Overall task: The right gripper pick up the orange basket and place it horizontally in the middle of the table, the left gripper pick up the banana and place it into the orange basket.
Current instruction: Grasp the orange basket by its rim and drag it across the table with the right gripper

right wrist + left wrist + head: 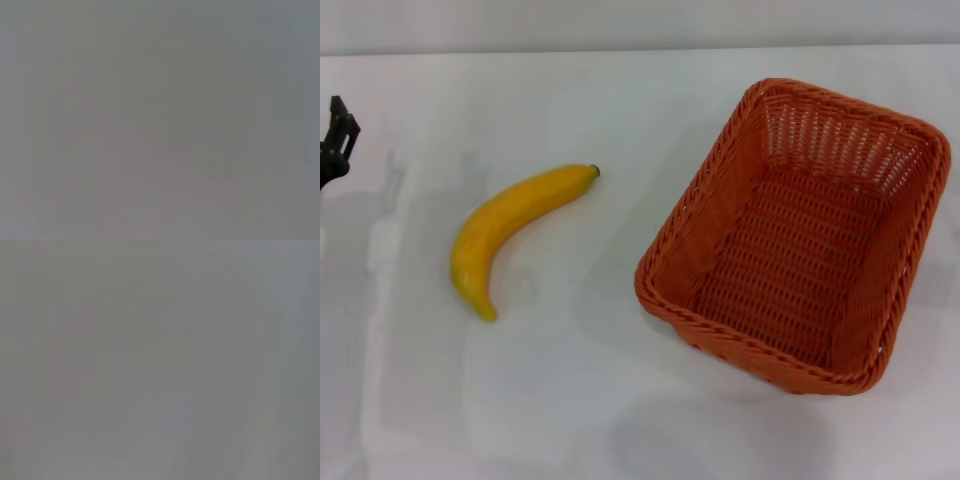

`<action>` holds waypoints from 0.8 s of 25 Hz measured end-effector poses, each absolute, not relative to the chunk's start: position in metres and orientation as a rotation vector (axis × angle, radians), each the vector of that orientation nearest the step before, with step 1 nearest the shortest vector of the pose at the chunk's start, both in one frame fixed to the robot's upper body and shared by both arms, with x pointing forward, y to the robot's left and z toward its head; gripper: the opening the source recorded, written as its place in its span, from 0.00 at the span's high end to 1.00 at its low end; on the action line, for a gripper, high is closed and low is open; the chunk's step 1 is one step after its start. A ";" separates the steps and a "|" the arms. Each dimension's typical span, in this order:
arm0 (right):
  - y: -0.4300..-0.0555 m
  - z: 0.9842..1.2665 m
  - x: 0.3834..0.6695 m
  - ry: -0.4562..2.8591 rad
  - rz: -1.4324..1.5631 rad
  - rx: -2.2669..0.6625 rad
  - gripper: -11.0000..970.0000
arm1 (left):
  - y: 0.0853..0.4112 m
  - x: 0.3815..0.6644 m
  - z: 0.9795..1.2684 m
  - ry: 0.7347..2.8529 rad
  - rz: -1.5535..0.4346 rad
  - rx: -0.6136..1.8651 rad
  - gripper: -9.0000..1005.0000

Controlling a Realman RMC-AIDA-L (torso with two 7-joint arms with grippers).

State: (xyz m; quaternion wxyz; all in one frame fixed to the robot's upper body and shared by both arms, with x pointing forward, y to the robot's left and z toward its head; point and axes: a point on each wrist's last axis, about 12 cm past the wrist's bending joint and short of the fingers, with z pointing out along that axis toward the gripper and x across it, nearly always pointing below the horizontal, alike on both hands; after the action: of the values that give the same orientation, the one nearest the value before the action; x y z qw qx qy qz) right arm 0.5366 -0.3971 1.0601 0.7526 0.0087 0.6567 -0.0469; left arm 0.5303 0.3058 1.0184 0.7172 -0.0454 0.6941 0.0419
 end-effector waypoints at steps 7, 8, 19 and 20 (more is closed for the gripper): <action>-0.397 1.059 0.536 1.438 -0.100 0.022 0.13 | 0.306 0.530 1.017 1.542 0.093 -0.101 0.14; -0.396 1.058 0.536 1.440 -0.099 0.023 0.13 | 0.306 0.530 1.017 1.543 0.093 -0.102 0.14; -0.396 1.058 0.535 1.439 -0.096 0.023 0.13 | 0.307 0.528 1.016 1.548 0.097 -0.105 0.14; -0.396 1.058 0.535 1.438 -0.096 0.023 0.13 | 0.307 0.528 1.016 1.548 0.097 -0.105 0.14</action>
State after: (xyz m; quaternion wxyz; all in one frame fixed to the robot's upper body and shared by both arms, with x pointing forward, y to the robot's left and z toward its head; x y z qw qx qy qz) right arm 0.5352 -0.3957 1.0580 0.7513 0.0104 0.6585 -0.0438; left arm 0.5277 0.3073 1.0159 0.7128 -0.0473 0.6984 0.0437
